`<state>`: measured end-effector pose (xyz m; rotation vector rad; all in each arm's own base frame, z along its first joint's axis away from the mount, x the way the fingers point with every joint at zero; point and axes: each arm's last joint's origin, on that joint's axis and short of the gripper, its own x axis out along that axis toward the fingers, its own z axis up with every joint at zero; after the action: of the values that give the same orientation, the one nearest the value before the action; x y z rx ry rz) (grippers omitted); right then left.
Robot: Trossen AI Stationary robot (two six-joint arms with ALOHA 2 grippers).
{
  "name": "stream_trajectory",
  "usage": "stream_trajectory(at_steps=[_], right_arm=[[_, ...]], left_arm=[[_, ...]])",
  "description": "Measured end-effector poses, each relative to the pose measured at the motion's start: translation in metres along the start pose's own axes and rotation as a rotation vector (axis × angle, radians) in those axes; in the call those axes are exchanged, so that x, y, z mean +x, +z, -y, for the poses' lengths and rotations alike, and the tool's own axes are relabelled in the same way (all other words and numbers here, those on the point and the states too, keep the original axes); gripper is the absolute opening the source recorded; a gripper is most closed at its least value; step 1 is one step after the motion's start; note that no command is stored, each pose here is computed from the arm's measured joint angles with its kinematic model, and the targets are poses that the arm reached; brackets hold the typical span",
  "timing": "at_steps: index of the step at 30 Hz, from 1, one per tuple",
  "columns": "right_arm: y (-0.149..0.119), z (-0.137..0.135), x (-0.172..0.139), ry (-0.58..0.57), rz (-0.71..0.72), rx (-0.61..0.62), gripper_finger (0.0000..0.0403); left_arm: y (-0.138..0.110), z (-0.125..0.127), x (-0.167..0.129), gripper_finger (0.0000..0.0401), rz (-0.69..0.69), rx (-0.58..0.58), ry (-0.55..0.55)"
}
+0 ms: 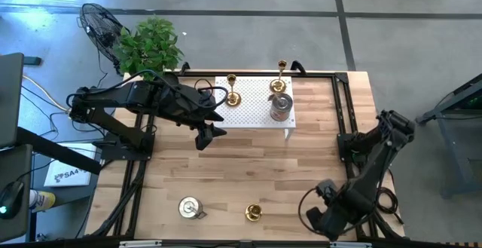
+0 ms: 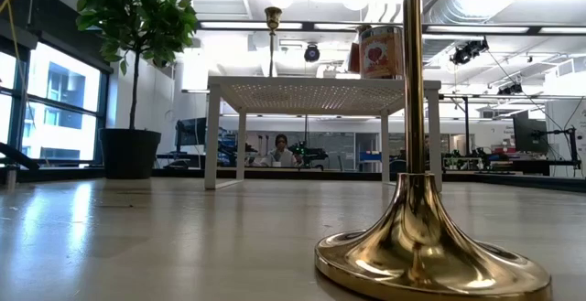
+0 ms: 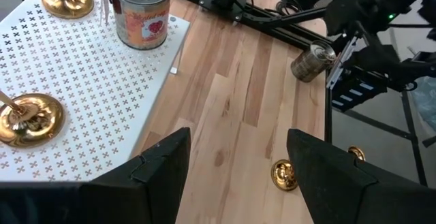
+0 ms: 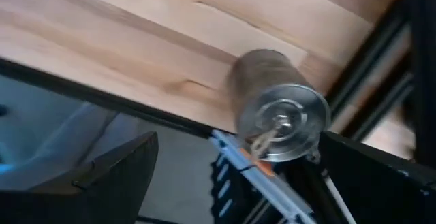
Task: Pick & Place candle stick holders
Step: Align the right silver scented candle with the other silver scented candle on the shelf
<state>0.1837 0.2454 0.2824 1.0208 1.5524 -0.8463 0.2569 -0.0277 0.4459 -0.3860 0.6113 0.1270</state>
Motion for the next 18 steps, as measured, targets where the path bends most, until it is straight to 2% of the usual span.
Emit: stream_trajectory(at_steps=[5,10,18], right_arm=[[-0.009,-0.001,0.016,-0.068,0.01,-0.001,0.0399],[-0.017,0.002,0.024,-0.071,0.067,0.013,0.0399],[-0.037,0.018,0.028,-0.085,0.081,0.081,0.0399]], left_arm=[[0.0,0.0,0.0,0.0241,0.0,-0.002,0.0],[0.0,0.0,0.0,0.0241,-0.001,-0.002,-0.002],[-0.001,0.0,0.0,0.0241,-0.013,-0.001,-0.014]])
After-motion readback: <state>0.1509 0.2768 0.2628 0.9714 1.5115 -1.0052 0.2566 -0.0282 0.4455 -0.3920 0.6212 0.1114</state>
